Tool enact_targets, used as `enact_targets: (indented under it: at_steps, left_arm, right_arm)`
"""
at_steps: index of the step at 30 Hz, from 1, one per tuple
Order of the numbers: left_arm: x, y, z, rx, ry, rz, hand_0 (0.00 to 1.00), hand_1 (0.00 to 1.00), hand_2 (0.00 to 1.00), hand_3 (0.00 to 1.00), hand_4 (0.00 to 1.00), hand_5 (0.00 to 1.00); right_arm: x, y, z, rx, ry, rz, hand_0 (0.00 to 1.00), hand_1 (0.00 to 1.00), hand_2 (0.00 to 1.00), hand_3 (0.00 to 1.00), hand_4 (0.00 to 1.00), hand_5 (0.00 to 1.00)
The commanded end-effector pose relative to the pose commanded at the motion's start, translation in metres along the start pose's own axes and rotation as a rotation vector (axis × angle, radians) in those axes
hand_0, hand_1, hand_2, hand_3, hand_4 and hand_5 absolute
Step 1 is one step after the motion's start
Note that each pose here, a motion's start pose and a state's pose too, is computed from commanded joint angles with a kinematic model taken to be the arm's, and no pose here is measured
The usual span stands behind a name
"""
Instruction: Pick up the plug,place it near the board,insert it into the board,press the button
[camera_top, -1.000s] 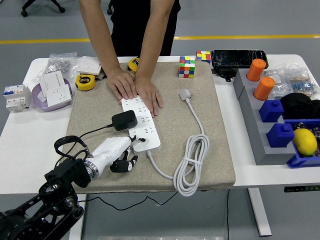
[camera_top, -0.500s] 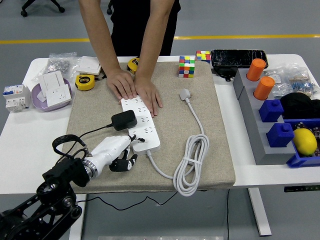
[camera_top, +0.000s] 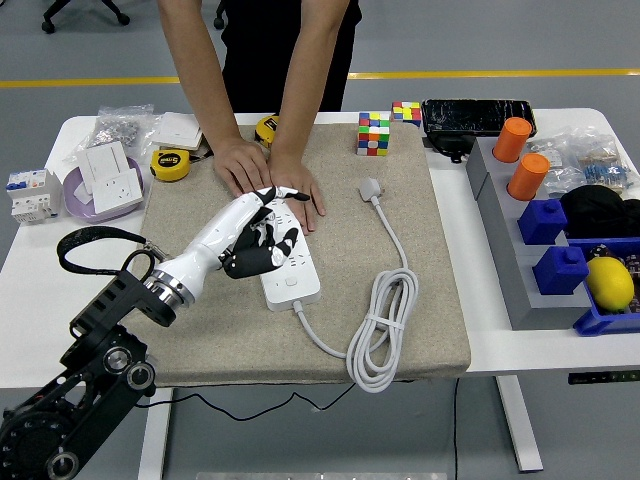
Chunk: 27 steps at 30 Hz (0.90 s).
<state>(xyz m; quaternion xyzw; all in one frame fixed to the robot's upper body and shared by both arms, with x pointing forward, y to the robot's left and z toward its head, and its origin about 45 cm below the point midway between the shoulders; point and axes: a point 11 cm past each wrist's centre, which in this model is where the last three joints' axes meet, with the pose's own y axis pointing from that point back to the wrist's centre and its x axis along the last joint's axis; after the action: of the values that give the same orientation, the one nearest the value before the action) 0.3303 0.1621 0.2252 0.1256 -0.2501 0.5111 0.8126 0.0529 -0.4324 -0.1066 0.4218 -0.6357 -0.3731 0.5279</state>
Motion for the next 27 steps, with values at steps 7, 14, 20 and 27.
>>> enact_targets:
  at_steps: [7, 14, 20, 27]
  left_arm:
    - [-0.001, -0.023, -0.006, -0.021, 0.296, -0.013, 0.618, 0.744, 0.608, 0.575, 0.955, 0.160]
    - [0.009, -0.039, -0.052, 0.122, 0.562, 0.036, 0.861, 0.911, 0.836, 0.821, 0.998, 0.281]
    - [0.018, -0.041, -0.082, 0.225, 0.581, 0.077, 0.936, 0.937, 0.857, 0.834, 0.998, 0.294]
    - [0.028, -0.037, -0.103, 0.312, 0.300, 0.049, 0.931, 0.924, 0.847, 0.837, 0.998, 0.275]
  right_arm:
    - [-0.002, 0.000, 0.000, -0.003, 0.001, -0.003, 0.795, 0.703, 0.712, 0.752, 0.998, 0.998]
    - [-0.002, 0.000, -0.002, 0.000, -0.002, -0.004, 0.795, 0.703, 0.712, 0.753, 0.998, 0.998]
    - [-0.002, 0.000, -0.002, 0.001, -0.002, -0.004, 0.795, 0.703, 0.712, 0.752, 0.998, 0.998]
    - [-0.002, 0.000, -0.002, -0.001, -0.003, -0.003, 0.795, 0.703, 0.712, 0.752, 0.998, 0.998]
